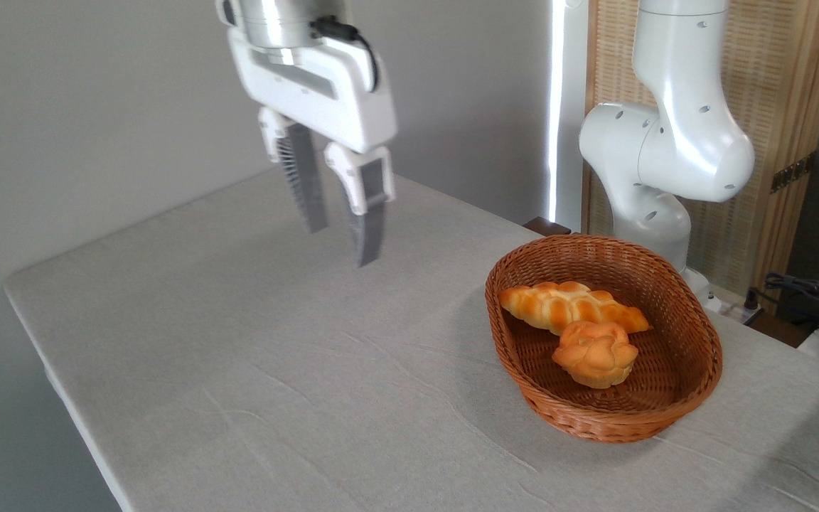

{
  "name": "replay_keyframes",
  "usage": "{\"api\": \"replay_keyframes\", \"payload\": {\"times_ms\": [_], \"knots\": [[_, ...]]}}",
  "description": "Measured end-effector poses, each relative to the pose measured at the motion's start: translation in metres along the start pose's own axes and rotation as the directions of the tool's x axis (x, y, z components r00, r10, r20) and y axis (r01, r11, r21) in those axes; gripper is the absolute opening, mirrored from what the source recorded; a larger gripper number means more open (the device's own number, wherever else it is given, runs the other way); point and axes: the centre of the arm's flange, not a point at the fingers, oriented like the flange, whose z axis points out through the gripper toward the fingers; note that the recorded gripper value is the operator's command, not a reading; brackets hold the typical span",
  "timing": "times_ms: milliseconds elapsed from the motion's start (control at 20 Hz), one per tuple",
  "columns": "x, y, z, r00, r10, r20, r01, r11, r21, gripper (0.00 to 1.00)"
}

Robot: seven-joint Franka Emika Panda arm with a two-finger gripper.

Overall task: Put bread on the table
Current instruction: 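Move the open gripper down over the round orange bun in the basket, then close the gripper on the round orange bun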

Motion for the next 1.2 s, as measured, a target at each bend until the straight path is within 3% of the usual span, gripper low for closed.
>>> {"api": "replay_keyframes", "payload": {"times_ms": [250,400,650,850,1000,1050,1100,1200], "knots": [[-0.074,0.049,0.035,0.996,0.060,0.073,-0.055,0.997,-0.060,1.00],[-0.126,0.064,0.067,0.977,0.153,0.147,-0.142,0.986,-0.084,1.00],[-0.200,0.043,0.122,0.976,0.151,0.157,-0.129,0.981,-0.143,1.00],[-0.233,0.025,0.158,0.978,0.165,0.129,-0.148,0.980,-0.131,1.00],[-0.241,0.021,0.177,0.979,0.172,0.113,-0.157,0.979,-0.131,1.00],[-0.241,0.022,0.180,0.978,0.174,0.113,-0.159,0.978,-0.132,0.87],[-0.240,0.021,0.181,0.978,0.174,0.114,-0.159,0.978,-0.132,0.66],[-0.240,0.021,0.183,0.977,0.177,0.116,-0.161,0.977,-0.136,0.37]]}}
